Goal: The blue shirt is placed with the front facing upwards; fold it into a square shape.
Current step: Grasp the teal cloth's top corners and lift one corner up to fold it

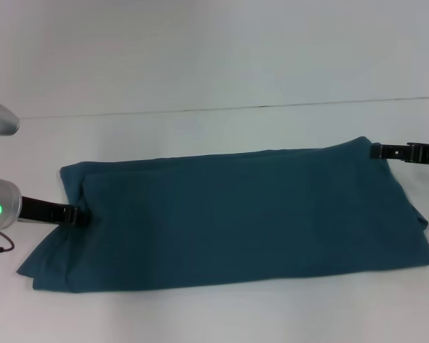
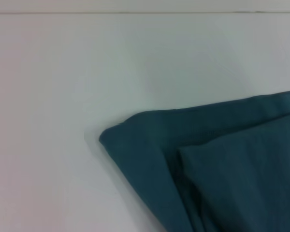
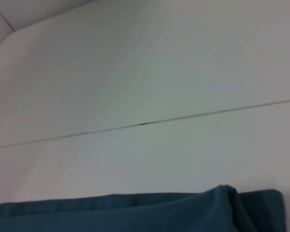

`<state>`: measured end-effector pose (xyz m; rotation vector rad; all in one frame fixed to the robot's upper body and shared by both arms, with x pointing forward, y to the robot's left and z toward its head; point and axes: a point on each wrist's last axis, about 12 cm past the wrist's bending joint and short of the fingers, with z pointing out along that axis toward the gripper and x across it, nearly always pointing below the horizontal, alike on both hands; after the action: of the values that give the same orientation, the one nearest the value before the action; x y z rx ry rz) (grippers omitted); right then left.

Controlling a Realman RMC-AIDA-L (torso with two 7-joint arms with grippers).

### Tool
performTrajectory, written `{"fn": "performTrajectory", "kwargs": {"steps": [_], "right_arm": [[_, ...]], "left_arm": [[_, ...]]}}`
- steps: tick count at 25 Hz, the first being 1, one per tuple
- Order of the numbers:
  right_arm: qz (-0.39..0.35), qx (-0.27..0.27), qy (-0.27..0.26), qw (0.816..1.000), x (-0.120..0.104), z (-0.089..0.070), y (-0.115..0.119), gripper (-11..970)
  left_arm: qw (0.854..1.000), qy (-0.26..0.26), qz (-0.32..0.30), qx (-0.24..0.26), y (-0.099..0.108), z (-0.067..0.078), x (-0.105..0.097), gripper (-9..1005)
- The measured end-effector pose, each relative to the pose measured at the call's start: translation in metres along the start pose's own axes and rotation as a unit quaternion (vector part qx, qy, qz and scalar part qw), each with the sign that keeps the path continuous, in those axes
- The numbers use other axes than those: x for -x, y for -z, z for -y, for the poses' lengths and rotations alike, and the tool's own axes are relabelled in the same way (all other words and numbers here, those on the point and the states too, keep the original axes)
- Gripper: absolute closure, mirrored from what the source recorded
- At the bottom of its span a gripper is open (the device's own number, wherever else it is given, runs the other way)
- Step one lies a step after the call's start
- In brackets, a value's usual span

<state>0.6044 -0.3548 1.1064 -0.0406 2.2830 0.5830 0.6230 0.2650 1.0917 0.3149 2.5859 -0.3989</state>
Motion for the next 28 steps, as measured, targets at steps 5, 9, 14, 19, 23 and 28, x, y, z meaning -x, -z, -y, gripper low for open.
{"fn": "performTrajectory", "kwargs": {"steps": [5,9,14,19,23,28], "right_arm": [[0.001,0.001,-0.002,1.000,0.000,0.000,0.000,104],[0.006,0.005,-0.008,1.000,0.001,0.000,0.001,109],[0.028,0.019,-0.024,0.999,0.000,0.000,0.004,130],[0.061,0.046,-0.012,0.997,-0.005,-0.002,0.008,151],[0.108,0.064,0.005,0.992,-0.015,-0.004,0.010,168],[0.229,0.082,0.027,0.970,-0.048,-0.005,0.004,188]], "left_arm": [[1.000,-0.002,0.004,0.001,0.000,0.000,0.001,662],[1.000,-0.005,0.005,0.001,0.000,0.000,0.001,828],[1.000,-0.014,0.012,-0.010,0.008,0.004,0.006,914],[0.999,-0.024,0.027,-0.021,0.024,0.009,0.013,914],[0.998,-0.031,0.039,-0.030,0.037,0.013,0.021,913],[0.997,-0.039,0.059,-0.041,0.055,0.020,0.028,913]]}}
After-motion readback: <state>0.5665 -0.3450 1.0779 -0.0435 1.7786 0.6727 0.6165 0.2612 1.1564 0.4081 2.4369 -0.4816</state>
